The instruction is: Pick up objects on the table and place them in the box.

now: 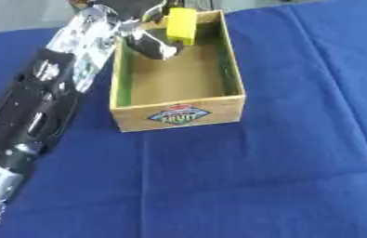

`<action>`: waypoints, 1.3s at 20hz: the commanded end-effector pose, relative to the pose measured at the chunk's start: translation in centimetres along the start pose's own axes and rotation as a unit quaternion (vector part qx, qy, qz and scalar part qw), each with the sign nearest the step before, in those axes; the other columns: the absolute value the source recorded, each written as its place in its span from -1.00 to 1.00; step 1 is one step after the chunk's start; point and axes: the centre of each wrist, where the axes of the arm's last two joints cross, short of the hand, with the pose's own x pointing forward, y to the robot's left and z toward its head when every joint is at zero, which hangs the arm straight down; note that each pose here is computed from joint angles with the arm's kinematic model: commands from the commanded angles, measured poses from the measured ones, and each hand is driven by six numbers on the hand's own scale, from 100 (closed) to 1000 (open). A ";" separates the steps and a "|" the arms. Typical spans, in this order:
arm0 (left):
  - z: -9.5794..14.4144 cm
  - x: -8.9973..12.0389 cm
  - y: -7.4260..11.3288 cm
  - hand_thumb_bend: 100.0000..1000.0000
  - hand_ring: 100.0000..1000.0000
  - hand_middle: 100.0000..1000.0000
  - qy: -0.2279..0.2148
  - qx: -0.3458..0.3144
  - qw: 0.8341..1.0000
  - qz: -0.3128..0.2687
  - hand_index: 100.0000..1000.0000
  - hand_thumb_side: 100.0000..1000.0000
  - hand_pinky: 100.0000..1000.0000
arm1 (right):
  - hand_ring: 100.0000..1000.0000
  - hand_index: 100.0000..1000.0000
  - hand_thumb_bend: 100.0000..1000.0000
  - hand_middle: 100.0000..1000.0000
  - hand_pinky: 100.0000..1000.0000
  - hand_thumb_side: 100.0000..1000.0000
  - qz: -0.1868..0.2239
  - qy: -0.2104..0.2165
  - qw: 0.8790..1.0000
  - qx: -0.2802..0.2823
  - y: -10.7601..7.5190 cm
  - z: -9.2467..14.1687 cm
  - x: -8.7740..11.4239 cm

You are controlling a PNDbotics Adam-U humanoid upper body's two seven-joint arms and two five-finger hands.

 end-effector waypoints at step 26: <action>0.4 -0.7 -0.1 0.08 0.64 0.58 0.017 -0.032 0.998 -0.052 0.89 0.84 0.30 | 0.38 0.53 -1.00 0.00 0.35 1.00 0.002 -0.005 1.000 -0.002 -0.1 -0.3 0.5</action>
